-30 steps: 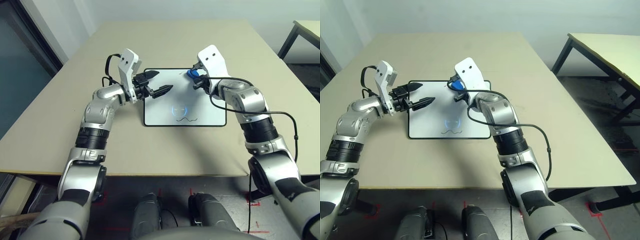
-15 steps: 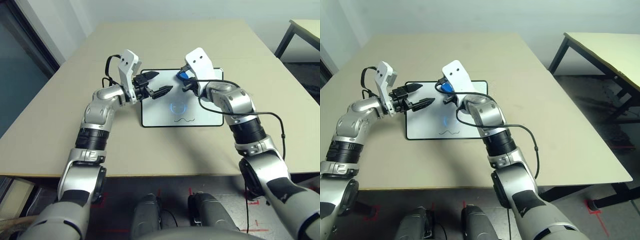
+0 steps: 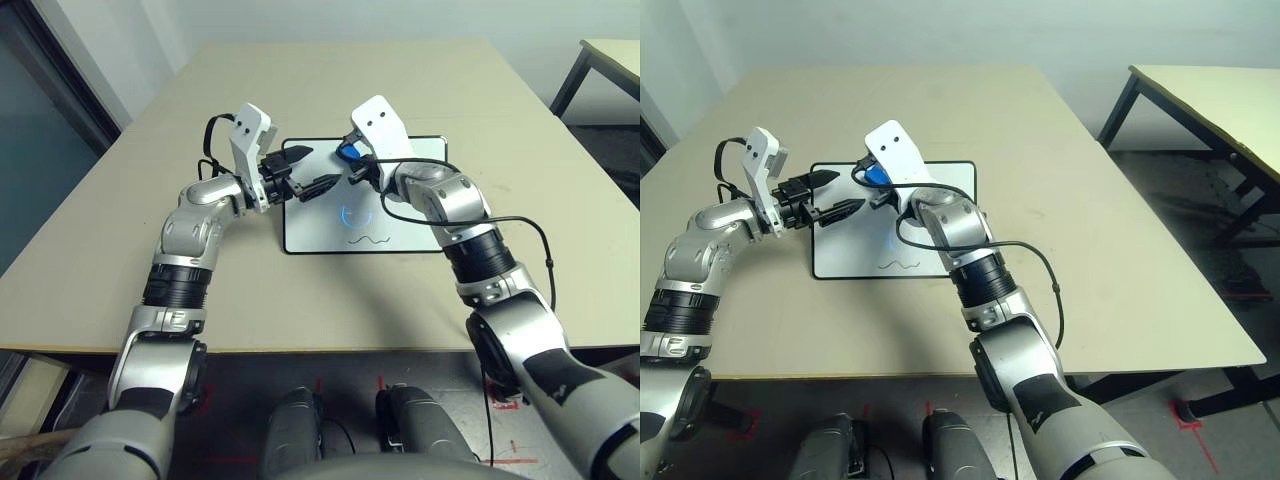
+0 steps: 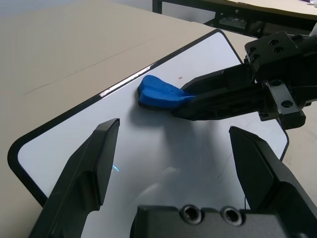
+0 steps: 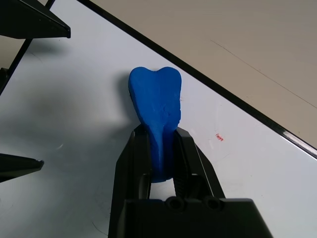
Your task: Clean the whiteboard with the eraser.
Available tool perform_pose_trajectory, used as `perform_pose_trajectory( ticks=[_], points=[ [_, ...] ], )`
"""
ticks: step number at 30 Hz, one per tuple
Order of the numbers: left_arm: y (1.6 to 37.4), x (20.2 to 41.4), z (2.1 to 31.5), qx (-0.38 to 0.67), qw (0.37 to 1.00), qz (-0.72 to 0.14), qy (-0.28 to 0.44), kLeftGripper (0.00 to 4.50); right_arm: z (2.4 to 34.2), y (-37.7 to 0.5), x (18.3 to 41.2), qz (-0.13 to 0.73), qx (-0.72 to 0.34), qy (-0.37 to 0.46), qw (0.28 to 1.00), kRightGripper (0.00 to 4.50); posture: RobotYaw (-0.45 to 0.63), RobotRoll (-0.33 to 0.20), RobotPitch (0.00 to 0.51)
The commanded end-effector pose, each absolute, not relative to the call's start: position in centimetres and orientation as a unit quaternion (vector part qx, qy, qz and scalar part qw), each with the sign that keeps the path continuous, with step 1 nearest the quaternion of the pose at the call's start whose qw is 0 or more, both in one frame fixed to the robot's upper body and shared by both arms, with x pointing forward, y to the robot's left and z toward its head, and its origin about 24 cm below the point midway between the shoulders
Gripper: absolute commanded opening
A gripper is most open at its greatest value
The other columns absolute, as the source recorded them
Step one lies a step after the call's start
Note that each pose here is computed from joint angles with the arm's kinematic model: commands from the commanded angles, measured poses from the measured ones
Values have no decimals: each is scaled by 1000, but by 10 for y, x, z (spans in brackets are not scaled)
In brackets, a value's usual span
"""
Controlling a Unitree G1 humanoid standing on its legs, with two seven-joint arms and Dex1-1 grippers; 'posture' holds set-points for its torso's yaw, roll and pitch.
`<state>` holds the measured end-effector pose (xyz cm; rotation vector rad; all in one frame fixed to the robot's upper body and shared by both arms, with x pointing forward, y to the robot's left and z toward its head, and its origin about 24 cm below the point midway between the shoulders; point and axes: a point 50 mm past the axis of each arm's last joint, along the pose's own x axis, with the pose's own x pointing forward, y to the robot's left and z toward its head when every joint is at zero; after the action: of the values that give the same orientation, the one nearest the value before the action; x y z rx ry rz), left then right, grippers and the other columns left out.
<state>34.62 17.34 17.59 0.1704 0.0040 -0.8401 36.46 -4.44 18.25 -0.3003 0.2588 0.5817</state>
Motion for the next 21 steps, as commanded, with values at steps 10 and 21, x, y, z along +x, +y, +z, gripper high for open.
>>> perform_pose_trajectory(
  ticks=[10,21],
  points=[
    [171,351,176,83,905,-417,9,4500,166,-104,368,190,-137,164,958,566,-74,0,57],
    [166,355,176,84,899,-429,10,4500,161,-118,357,163,-126,174,963,566,-96,0,58]
  ],
)
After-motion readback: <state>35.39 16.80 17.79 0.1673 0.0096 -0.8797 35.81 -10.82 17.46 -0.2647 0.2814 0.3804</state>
